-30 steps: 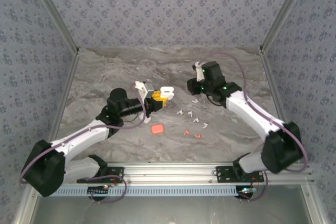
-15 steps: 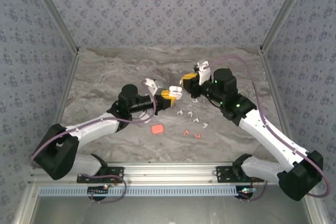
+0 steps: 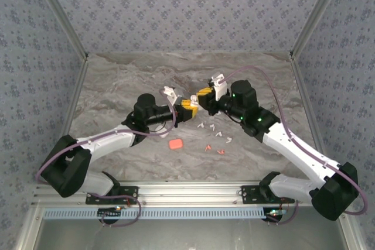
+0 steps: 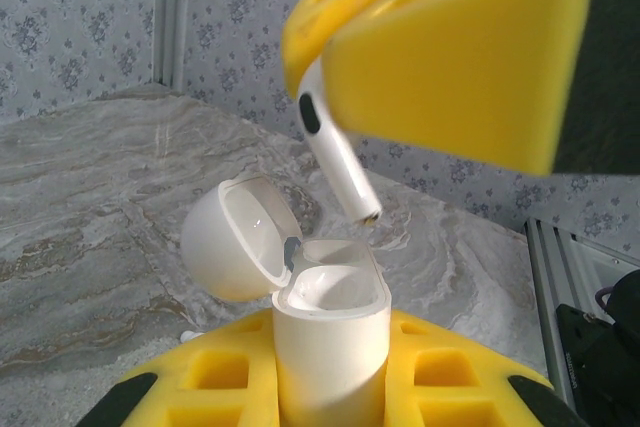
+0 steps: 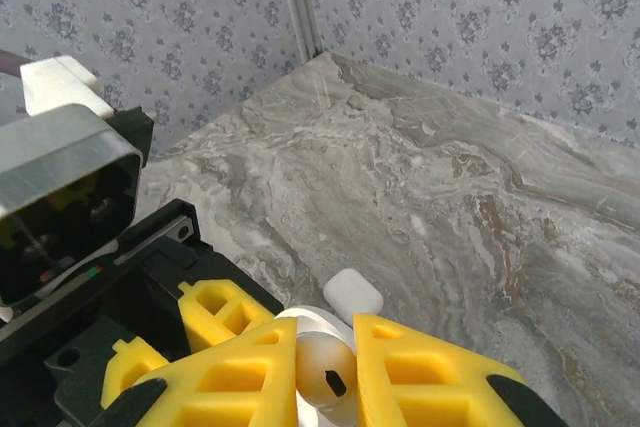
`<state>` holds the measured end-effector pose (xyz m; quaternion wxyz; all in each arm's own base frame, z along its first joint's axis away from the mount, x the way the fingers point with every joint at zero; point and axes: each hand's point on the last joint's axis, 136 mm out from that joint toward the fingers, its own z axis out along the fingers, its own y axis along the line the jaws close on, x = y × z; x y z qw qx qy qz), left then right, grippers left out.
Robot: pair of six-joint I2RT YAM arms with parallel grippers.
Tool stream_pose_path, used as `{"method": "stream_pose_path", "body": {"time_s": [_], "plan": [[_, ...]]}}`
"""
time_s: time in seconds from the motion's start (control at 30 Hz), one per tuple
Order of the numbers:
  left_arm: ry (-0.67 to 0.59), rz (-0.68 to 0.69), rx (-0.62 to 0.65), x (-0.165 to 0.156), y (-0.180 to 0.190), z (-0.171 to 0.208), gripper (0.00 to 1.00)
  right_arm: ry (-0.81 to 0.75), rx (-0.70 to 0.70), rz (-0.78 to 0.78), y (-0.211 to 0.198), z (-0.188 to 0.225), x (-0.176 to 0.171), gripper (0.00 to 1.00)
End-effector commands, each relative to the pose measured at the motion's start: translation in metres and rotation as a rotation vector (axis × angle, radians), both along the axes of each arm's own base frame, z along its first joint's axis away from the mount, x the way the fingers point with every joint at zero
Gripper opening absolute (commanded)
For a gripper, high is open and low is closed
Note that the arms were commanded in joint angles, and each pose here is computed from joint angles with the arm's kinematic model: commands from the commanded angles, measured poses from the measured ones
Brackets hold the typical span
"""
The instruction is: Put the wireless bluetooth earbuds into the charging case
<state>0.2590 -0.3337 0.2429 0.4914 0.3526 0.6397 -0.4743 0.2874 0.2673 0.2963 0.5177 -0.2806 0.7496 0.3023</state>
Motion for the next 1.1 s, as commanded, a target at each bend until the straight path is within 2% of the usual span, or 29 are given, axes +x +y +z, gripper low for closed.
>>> {"method": "stream_pose_path", "body": {"time_s": [0.0,0.7,0.8,0.9,1.07], "plan": [[-0.061,-0.018,-0.059,-0.001,-0.006,0.028,0.0,-0.011,-0.007,0.035,0.006,-0.004,-0.004,0.2],[-0.068,-0.016,-0.064,-0.004,-0.004,0.031,0.0,0.067,-0.012,0.128,0.02,-0.02,-0.019,0.23],[-0.071,-0.017,-0.066,-0.004,-0.004,0.032,0.0,0.091,0.012,0.151,0.023,-0.014,-0.021,0.27],[-0.072,-0.016,-0.067,-0.004,-0.004,0.032,0.0,0.109,0.05,0.16,0.022,-0.003,-0.019,0.37],[-0.078,0.005,-0.064,-0.004,0.0,0.03,0.0,0.103,0.1,0.081,0.0,0.027,-0.007,0.51]]}}
